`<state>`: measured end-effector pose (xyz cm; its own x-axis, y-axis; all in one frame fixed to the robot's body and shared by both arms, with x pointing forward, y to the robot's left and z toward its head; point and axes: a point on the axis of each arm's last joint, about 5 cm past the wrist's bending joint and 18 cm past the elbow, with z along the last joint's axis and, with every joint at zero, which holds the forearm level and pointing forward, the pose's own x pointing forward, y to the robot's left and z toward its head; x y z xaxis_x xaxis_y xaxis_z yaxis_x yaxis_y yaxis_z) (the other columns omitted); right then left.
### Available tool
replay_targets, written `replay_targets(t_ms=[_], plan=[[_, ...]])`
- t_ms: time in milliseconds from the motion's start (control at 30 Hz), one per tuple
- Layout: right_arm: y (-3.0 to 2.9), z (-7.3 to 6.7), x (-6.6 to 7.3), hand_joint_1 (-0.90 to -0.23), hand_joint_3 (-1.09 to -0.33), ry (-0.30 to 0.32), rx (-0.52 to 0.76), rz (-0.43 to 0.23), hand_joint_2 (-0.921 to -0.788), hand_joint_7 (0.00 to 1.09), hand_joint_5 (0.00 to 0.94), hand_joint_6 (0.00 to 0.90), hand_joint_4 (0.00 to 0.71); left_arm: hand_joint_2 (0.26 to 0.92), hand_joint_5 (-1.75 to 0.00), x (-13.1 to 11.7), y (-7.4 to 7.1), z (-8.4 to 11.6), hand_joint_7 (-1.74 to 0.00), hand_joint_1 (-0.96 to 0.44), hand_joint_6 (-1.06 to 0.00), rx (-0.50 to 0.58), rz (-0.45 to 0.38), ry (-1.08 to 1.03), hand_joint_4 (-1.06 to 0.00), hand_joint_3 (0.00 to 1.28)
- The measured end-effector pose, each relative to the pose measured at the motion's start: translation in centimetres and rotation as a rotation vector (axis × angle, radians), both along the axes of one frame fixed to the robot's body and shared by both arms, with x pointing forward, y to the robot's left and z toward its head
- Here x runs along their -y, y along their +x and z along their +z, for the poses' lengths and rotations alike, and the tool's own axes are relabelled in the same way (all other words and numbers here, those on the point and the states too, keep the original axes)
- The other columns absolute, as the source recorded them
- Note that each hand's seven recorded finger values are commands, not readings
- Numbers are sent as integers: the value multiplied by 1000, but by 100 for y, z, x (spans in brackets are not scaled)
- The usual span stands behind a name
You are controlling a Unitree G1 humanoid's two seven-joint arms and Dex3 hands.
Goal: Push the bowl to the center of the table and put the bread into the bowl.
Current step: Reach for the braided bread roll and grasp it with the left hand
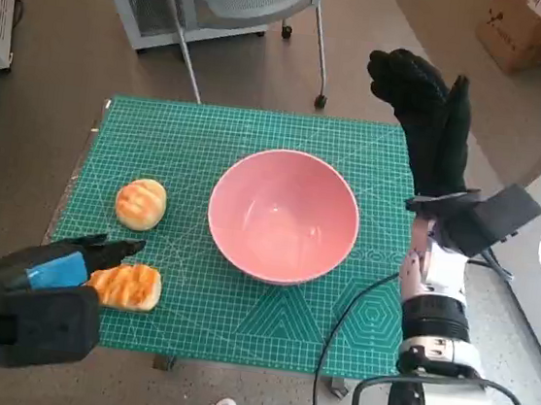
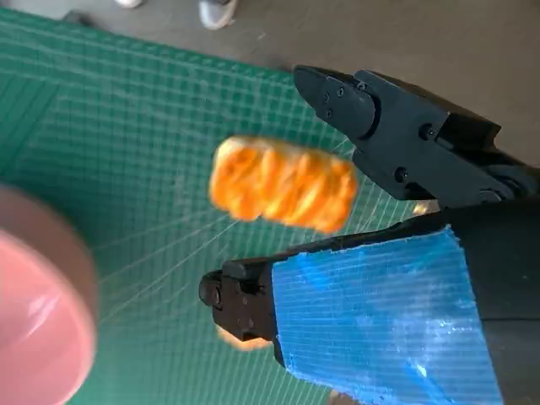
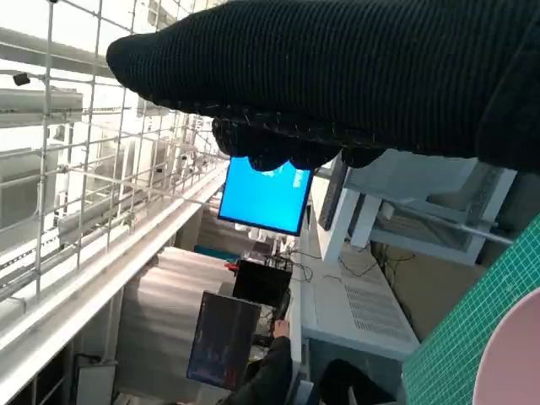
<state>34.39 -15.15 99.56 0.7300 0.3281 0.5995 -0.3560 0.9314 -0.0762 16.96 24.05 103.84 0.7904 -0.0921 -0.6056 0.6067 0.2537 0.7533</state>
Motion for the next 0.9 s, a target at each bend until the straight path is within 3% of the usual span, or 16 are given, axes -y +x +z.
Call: replay_targets(t_ms=[267,467,667,900], plan=[[-2,-2,-8,-593,-516,0,3,11,-921,13,8,421,257,741,-15,6,96,-254,-18,-114,-256,37,31,35,-91,19],[-4,-6,-3,-598,-510,13,5,15,-921,13,8,423,260,777,-19,34,135,-478,-25,-79,-338,94,25,71,-188,19],[-6,-8,2,-599,-509,18,6,19,-921,12,7,424,263,822,-20,35,187,-675,-31,1,-481,176,-1,118,-345,17],[-7,-1,5,-595,-509,16,12,21,-921,12,6,425,264,901,-54,17,232,-821,-61,116,-718,246,-47,179,-639,36]])
